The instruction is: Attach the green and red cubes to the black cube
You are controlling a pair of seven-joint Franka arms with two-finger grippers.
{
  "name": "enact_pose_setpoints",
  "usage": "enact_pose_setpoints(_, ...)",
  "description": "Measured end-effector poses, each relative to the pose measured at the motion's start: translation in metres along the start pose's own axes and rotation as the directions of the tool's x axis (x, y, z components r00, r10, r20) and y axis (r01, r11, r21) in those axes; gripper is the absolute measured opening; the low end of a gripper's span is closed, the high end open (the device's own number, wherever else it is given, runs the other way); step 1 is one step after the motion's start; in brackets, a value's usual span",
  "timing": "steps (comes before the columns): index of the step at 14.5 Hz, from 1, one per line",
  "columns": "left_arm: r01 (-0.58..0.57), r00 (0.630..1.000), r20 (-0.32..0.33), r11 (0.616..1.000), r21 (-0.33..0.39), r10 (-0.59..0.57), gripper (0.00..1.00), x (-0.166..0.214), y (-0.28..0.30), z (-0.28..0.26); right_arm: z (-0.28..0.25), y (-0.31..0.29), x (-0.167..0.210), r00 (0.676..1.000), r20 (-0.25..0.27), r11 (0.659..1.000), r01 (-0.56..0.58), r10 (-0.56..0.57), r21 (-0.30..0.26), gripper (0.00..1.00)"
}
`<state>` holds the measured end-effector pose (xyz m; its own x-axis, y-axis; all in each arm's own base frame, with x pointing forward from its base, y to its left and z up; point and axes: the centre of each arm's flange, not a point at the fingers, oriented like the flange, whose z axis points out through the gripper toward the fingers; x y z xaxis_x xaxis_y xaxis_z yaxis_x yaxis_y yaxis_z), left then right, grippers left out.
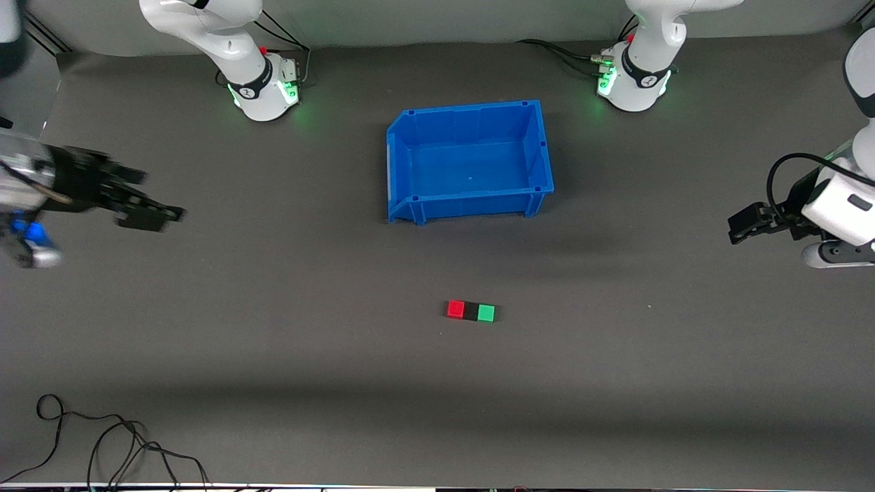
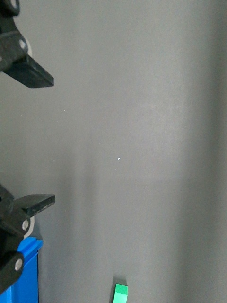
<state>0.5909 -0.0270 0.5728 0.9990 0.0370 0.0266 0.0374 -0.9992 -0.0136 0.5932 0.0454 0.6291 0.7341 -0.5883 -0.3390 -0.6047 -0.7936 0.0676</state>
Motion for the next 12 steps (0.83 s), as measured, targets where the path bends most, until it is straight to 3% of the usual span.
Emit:
enact_pose_setpoints(2,-0.011,1.0,-0.007,1.0,0.0,0.011,0.97,-0.001,-0.003,-0.004,-0.001,0.017,0.013,0.99,-0.027,0.989,0.135,-0.137,-0.052,1.0)
enact_pose_setpoints(5,-0.024,1.0,-0.02,1.0,0.001,0.024,0.93,-0.002,-0.021,-0.009,0.003,0.034,0.034,0.942,-0.028,0.941,0.331,-0.333,-0.074,1.0)
enact_pose_setpoints(12,-0.123,0.992,0.04,0.992,-0.021,0.124,0.96,-0.016,-0.077,-0.013,0.015,0.031,0.047,0.918,-0.041,0.917,0.388,-0.393,-0.095,1.0)
